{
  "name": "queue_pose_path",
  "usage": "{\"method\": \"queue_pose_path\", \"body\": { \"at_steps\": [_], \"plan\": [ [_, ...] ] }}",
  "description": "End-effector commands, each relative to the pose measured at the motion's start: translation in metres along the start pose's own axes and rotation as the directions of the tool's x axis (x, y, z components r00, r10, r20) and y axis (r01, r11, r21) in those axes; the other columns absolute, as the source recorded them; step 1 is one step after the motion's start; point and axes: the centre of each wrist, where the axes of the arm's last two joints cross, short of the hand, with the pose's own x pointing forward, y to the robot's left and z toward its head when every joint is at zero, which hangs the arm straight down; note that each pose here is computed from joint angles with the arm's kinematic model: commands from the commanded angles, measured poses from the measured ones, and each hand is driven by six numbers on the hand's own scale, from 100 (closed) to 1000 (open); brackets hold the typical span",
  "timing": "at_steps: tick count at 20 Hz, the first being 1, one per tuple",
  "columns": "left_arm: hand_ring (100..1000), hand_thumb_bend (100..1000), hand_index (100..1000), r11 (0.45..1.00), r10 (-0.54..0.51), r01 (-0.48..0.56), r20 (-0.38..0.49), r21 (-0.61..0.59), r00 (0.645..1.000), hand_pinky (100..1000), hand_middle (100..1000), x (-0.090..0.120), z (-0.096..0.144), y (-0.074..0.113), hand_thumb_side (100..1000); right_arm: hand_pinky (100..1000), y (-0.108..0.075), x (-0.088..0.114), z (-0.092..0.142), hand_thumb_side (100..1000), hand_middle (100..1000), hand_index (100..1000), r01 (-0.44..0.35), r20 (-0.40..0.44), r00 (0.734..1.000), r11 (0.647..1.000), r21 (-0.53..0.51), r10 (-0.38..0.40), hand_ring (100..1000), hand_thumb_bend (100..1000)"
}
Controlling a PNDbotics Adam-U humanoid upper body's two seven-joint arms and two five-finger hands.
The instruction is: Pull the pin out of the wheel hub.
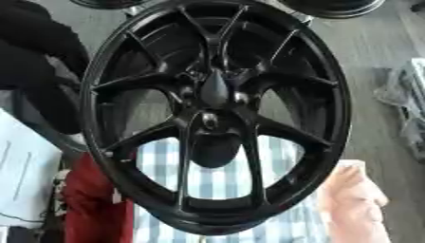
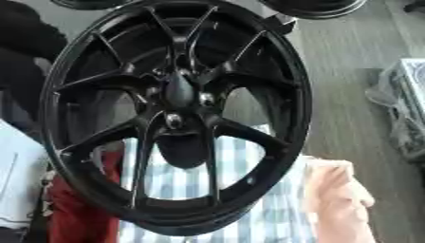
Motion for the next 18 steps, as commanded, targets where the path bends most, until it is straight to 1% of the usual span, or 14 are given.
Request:
{"method": "queue_pose_path", "body": {
  "at_steps": [1, 4, 6, 9, 10, 11, 12, 14, 16, 18],
  "plan": [
    [768, 164, 776, 1.0, -0.008, 0.008, 0.042, 0.008, 0.999, 779, 729, 0.012, -0.004, 0.005, 802, 762, -0.003, -0.005, 0.009, 148, 792, 941, -0.04, -0.068, 0.997, 0.995, -0.09, 0.034, 820, 100],
    [768, 162, 776, 1.0, -0.008, 0.007, 0.042, 0.008, 0.999, 779, 729, 0.012, -0.004, 0.004, 802, 765, 0.0, -0.011, 0.014, 144, 794, 950, -0.053, -0.127, 0.991, 0.992, -0.118, 0.037, 819, 100],
    [768, 162, 776, 1.0, -0.007, 0.007, 0.041, 0.007, 0.999, 779, 729, 0.012, -0.004, 0.004, 803, 761, 0.001, -0.013, 0.017, 140, 795, 954, -0.045, -0.15, 0.988, 0.991, -0.127, 0.025, 819, 100],
    [768, 163, 776, 1.0, -0.007, 0.006, 0.041, 0.008, 0.999, 779, 729, 0.011, -0.004, 0.004, 803, 743, 0.001, -0.015, 0.018, 163, 782, 950, -0.024, -0.174, 0.985, 0.988, -0.153, -0.002, 802, 100],
    [768, 163, 776, 1.0, -0.006, 0.005, 0.041, 0.007, 0.999, 779, 729, 0.012, -0.004, 0.004, 803, 734, 0.0, -0.014, 0.017, 222, 776, 950, -0.017, -0.179, 0.984, 0.985, -0.171, -0.013, 794, 100],
    [768, 164, 776, 1.0, -0.005, 0.004, 0.041, 0.007, 0.999, 779, 729, 0.012, -0.004, 0.004, 802, 716, -0.001, -0.013, 0.016, 312, 758, 951, -0.007, -0.179, 0.983, 0.982, -0.191, -0.028, 776, 100],
    [768, 164, 776, 1.0, -0.002, 0.002, 0.043, 0.004, 0.999, 779, 729, 0.012, -0.004, 0.003, 802, 701, -0.001, -0.011, 0.014, 430, 739, 944, 0.022, -0.164, 0.985, 0.976, -0.219, -0.059, 760, 100],
    [768, 165, 775, 1.0, 0.004, -0.004, 0.049, -0.003, 0.999, 779, 729, 0.013, -0.005, 0.001, 798, 683, -0.001, -0.005, 0.009, 525, 725, 915, 0.117, -0.1, 0.984, 0.954, -0.276, -0.15, 751, 100],
    [768, 167, 775, 1.0, 0.015, -0.014, 0.061, -0.014, 0.998, 779, 729, 0.016, -0.008, -0.002, 791, 687, 0.001, 0.002, 0.004, 552, 736, 903, 0.239, 0.0, 0.967, 0.914, -0.327, -0.253, 764, 100],
    [766, 171, 775, 0.999, 0.037, -0.035, 0.08, -0.028, 0.996, 779, 728, 0.02, -0.013, -0.008, 779, 691, 0.004, 0.011, -0.002, 569, 732, 885, 0.376, 0.121, 0.926, 0.864, -0.335, -0.357, 767, 100]
  ]
}}
